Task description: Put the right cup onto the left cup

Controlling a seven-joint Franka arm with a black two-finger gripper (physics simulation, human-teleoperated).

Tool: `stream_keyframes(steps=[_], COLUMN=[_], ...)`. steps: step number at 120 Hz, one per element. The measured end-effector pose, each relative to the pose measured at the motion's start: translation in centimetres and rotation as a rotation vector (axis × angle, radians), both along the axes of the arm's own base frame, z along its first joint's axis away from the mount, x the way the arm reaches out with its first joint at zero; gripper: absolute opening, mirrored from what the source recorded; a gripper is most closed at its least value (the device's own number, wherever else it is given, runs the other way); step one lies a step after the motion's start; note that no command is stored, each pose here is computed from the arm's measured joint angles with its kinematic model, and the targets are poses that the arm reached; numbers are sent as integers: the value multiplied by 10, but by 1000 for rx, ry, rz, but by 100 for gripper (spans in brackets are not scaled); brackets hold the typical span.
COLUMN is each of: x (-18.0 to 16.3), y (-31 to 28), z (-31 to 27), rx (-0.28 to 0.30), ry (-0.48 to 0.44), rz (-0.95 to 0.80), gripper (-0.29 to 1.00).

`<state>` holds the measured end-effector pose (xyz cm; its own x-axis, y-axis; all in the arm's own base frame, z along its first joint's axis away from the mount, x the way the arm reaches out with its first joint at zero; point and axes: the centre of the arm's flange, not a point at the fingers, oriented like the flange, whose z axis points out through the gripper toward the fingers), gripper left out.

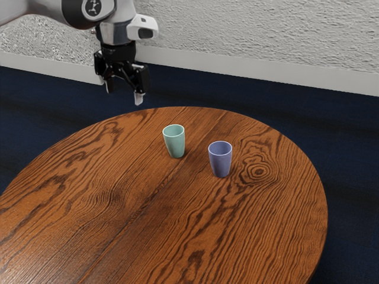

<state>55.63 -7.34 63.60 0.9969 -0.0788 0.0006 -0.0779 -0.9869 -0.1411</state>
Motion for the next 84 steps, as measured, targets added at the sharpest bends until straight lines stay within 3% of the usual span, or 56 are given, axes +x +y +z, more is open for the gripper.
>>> stream_keyframes(steps=[24,43,84], x=[22,56,141], y=[71,23,-11], z=[-2,-27,-125], rx=[-6,-28,-71], ry=[-21,-18,-11], rz=[111,17,-56], gripper=[70,70,70])
